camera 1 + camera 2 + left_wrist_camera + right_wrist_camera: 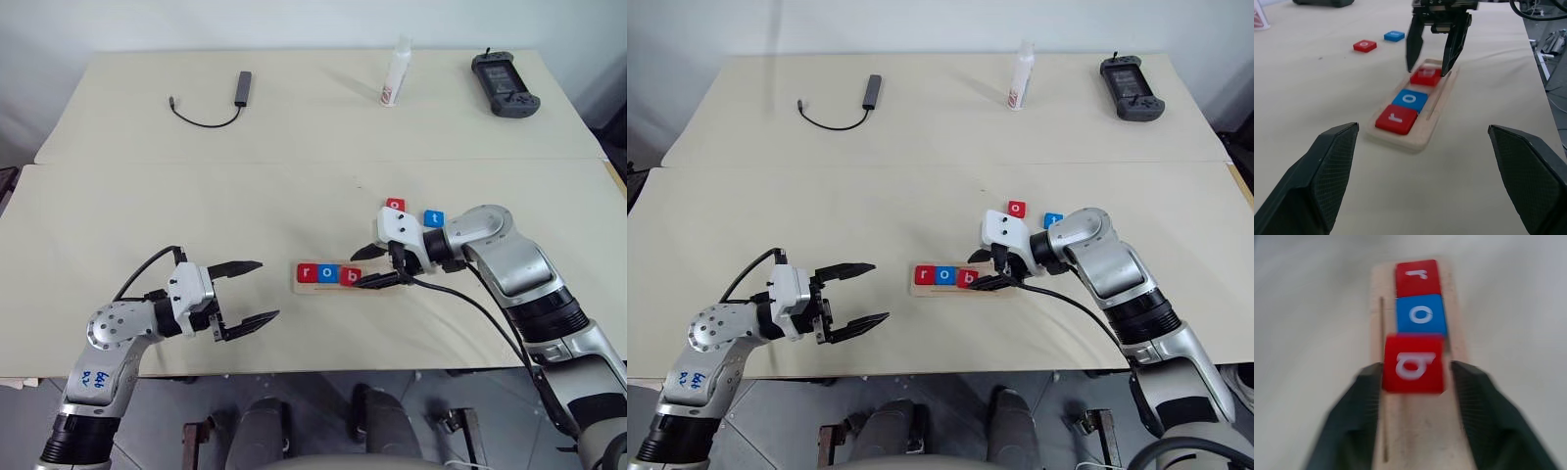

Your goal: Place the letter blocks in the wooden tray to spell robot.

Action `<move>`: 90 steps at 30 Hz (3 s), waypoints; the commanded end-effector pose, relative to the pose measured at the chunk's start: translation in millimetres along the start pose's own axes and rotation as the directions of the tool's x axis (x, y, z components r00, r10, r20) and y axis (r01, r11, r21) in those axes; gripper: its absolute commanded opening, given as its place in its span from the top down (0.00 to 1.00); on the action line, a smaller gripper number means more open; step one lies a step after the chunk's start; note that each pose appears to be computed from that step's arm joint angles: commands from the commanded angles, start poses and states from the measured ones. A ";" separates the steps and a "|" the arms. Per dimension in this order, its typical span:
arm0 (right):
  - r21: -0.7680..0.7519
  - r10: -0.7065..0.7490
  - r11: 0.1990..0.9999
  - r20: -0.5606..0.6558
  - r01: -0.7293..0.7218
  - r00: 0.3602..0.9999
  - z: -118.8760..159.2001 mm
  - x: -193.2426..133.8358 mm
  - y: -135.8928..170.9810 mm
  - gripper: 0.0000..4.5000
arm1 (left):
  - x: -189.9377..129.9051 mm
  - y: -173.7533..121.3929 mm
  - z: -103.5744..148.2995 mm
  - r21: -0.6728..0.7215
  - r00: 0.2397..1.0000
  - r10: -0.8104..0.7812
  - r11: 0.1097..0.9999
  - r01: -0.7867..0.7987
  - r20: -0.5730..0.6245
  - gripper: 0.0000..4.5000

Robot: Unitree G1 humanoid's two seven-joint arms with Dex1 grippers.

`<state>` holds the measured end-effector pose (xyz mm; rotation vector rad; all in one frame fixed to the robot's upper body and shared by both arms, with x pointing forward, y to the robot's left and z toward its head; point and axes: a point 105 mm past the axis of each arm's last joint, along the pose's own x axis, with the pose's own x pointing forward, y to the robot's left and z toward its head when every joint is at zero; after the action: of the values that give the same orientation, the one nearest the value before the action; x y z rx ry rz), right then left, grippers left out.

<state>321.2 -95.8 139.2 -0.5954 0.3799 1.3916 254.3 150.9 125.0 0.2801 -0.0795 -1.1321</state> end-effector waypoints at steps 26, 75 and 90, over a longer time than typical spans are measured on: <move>0.072 -0.051 0.996 0.093 0.045 0.994 8.7 4.7 34.0 0.99 | 0.7 0.8 10.8 0.028 1.000 0.008 1.000 -0.009 0.024 0.00; 0.142 -0.170 0.975 -0.036 0.174 0.985 -7.2 -18.1 19.1 0.99 | 3.1 4.1 12.4 0.035 0.999 0.023 0.999 -0.024 0.030 0.00; 0.142 -0.174 0.975 -0.009 0.173 0.985 -3.5 1.3 17.2 0.99 | 3.5 4.8 12.7 0.037 0.999 0.019 0.999 -0.020 0.026 0.00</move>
<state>304.3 -99.7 125.1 -0.4834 0.4481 1.1776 258.1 148.9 130.9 0.2822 -0.0955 -1.1146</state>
